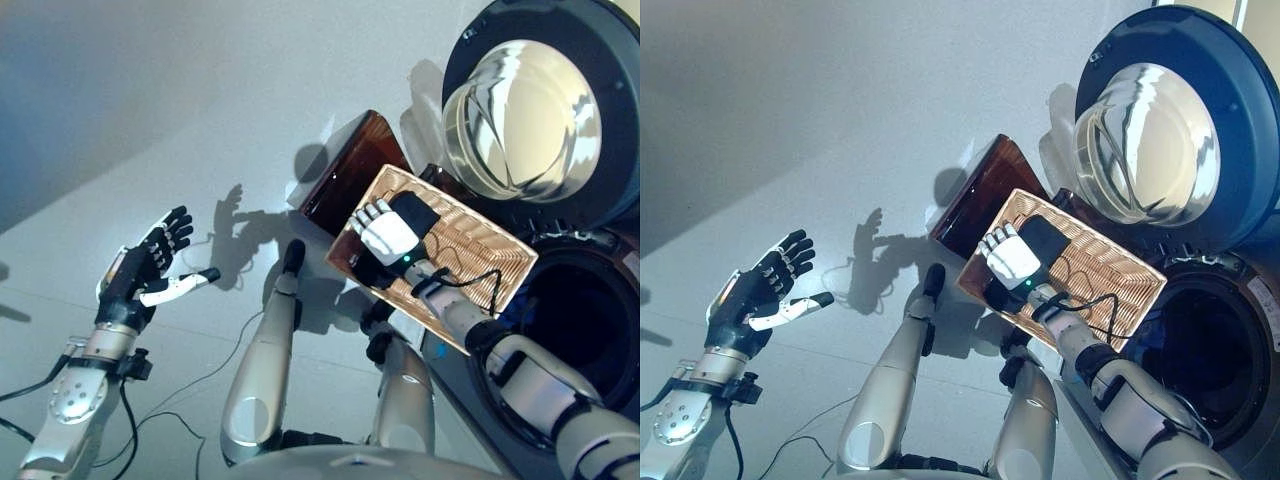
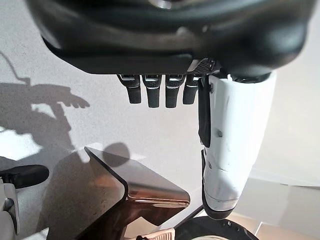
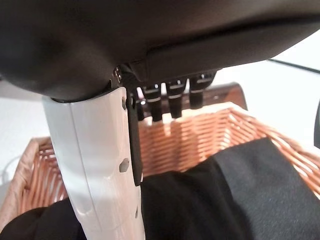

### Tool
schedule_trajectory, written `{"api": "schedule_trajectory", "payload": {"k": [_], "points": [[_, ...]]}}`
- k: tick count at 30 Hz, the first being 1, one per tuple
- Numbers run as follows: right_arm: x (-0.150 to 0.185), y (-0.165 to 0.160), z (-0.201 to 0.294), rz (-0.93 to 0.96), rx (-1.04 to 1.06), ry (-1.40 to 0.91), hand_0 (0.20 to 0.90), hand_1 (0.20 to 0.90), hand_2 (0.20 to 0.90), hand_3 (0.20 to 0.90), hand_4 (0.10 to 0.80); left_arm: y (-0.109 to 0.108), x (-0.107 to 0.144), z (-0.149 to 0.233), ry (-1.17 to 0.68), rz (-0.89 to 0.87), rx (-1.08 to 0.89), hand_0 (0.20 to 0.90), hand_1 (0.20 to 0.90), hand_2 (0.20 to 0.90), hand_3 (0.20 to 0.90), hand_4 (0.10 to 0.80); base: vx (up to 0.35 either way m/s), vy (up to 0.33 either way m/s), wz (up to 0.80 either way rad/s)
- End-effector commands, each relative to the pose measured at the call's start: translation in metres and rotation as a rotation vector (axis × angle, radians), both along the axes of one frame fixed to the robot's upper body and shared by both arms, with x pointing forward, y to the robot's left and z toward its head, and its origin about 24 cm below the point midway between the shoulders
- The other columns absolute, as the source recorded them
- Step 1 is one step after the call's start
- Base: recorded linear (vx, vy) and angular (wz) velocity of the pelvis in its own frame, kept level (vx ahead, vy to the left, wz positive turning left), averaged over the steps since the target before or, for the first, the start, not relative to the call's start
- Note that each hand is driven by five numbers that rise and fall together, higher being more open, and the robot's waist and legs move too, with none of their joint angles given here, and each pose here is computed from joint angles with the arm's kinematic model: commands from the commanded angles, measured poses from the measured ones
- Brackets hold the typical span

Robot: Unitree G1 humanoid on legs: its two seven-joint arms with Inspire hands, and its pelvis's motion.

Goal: Pick up the clothes and place them into the washing machine

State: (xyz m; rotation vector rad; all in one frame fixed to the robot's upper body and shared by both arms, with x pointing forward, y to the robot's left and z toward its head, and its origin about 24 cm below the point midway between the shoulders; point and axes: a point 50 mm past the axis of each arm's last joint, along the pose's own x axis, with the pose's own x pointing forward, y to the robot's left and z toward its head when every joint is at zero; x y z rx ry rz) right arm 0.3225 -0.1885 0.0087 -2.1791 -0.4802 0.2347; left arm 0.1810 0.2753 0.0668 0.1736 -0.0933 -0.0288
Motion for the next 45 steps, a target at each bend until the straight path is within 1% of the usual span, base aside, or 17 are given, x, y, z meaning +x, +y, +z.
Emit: {"api": "schedule_trajectory", "payload": {"k": [1, 17, 18, 19, 20, 21, 35, 45], "points": [[-0.017, -0.045, -0.014, -0.132, -0.108, 0.062, 0.9, 0.9, 0.9, 0.9, 0.8, 0.003, -0.011, 0.033, -0.172, -0.004, 0.022, 0.9, 0.9, 0.9, 0.9, 0.8, -0.027, 0.037, 0.02], [-0.017, -0.066, -0.006, -0.195, -0.132, 0.041, 0.9, 0.9, 0.9, 0.9, 0.8, 0.011, -0.014, 0.035, -0.167, 0.023, 0.052, 0.9, 0.9, 0.9, 0.9, 0.8, -0.009, 0.012, -0.01], [-0.017, -0.067, -0.006, -0.205, -0.135, 0.04, 0.661, 0.661, 0.661, 0.661, 0.629, 0.011, -0.014, 0.035, -0.165, 0.022, 0.054, 0.9, 0.9, 0.9, 0.9, 0.8, -0.005, 0.004, -0.03], [-0.017, -0.068, -0.006, -0.216, -0.134, 0.04, 0.54, 0.54, 0.54, 0.54, 0.543, 0.011, -0.014, 0.034, -0.164, 0.023, 0.051, 0.9, 0.9, 0.9, 0.9, 0.8, 0.0, 0.0, 0.0], [-0.017, -0.069, -0.006, -0.222, -0.134, 0.04, 0.395, 0.395, 0.395, 0.395, 0.439, 0.012, -0.014, 0.035, -0.164, 0.024, 0.052, 0.9, 0.9, 0.9, 0.9, 0.8, 0.0, 0.0, 0.0], [-0.017, -0.07, -0.006, -0.227, -0.129, 0.039, 0.2, 0.2, 0.2, 0.2, 0.3, 0.012, -0.014, 0.035, -0.164, 0.027, 0.052, 0.9, 0.9, 0.9, 0.9, 0.8, 0.0, 0.0, 0.0], [-0.019, -0.073, -0.007, -0.259, -0.113, 0.035, 0.2, 0.2, 0.2, 0.2, 0.3, 0.017, -0.015, 0.032, -0.157, 0.054, 0.061, 0.9, 0.9, 0.9, 0.9, 0.8, 0.0, 0.0, 0.0], [-0.018, -0.075, -0.005, -0.275, -0.105, 0.029, 0.2, 0.2, 0.2, 0.2, 0.3, 0.016, -0.014, 0.03, -0.152, 0.049, 0.061, 0.9, 0.9, 0.9, 0.9, 0.8, 0.0, 0.0, 0.0]]}}
